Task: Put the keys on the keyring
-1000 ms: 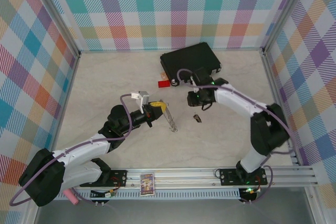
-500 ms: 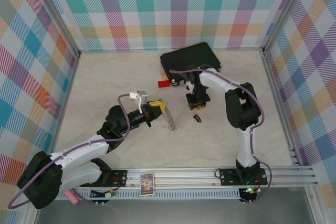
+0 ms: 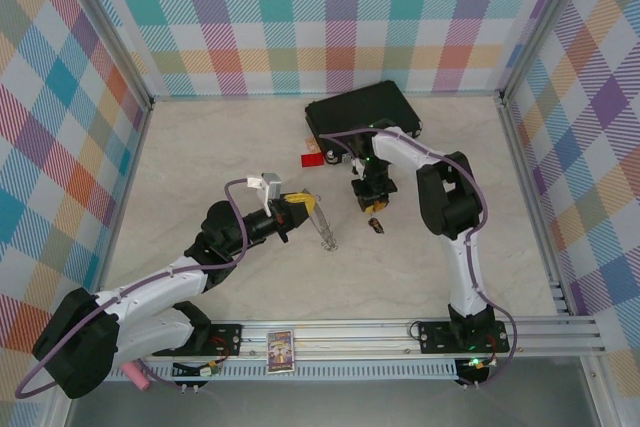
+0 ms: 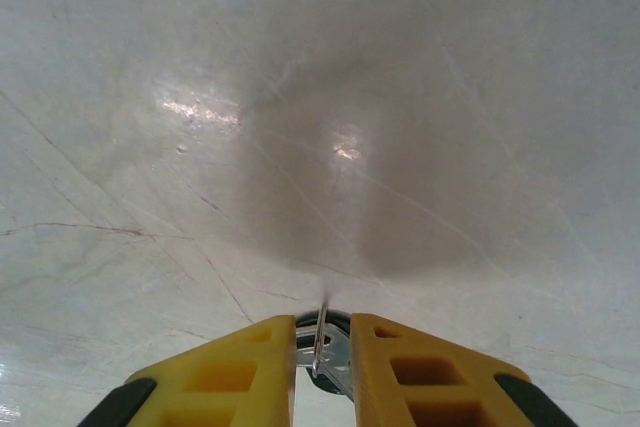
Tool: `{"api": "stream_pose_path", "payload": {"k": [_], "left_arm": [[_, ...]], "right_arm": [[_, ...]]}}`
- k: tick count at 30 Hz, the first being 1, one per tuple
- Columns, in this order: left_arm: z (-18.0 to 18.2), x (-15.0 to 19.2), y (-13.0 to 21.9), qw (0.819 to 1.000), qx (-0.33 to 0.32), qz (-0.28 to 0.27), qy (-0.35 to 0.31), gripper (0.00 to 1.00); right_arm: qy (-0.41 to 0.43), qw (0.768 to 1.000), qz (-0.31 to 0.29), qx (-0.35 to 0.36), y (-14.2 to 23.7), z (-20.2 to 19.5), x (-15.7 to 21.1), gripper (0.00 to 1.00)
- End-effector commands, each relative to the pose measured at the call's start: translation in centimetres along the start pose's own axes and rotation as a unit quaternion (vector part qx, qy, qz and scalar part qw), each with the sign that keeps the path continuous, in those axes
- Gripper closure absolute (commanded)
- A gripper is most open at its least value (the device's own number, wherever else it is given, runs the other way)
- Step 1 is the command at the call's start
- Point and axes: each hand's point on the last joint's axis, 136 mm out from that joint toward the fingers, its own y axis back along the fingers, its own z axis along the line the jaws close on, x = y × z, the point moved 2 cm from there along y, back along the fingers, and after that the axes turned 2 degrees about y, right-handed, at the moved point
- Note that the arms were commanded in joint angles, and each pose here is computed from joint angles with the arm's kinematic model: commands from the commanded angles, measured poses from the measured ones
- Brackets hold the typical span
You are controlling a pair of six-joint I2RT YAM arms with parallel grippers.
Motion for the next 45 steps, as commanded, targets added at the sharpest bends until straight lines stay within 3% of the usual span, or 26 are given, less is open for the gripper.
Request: {"api": "stream_pose_path", "payload": {"k": [1, 16, 20, 26, 37, 45], "left_arm": [[-1.7, -1.5, 0.4, 0.999, 0.033, -0.033, -0.011, 1.00], [-2.1, -1.7, 0.4, 0.999, 0.039, -0.034, -0.011, 1.00], [-2.2, -1.6, 0.4, 0.999, 0.040, -0.033, -0.011, 1.00], [-2.1, -1.5, 0.3, 0.999, 0.040, -0.031, -0.010, 1.00], [-1.6, -1.0, 0.0, 0.999, 0.032, -0.024, -0.009, 1.00], [-1.4, -0.8, -0.2, 0.999, 0.030, -0.021, -0.008, 1.00]], "right_arm": [[0.001, 0.999, 0.029, -0.013, -0.3, 0.2, 0.6, 0.79], [0.001, 0.999, 0.038, -0.015, -0.9, 0.2, 0.8, 0.88], [-0.001, 0.999, 0.035, -0.011, -0.9, 0.1, 0.8, 1.00], [-0.001, 1.000, -0.017, -0.001, 1.0, -0.1, 0.8, 1.00], [-0.014, 0.986, -0.164, -0.033, 3.1, 0.4, 1.1, 1.00], [-0.029, 0.968, -0.246, -0.031, 2.0, 0.1, 0.5, 1.00]]}}
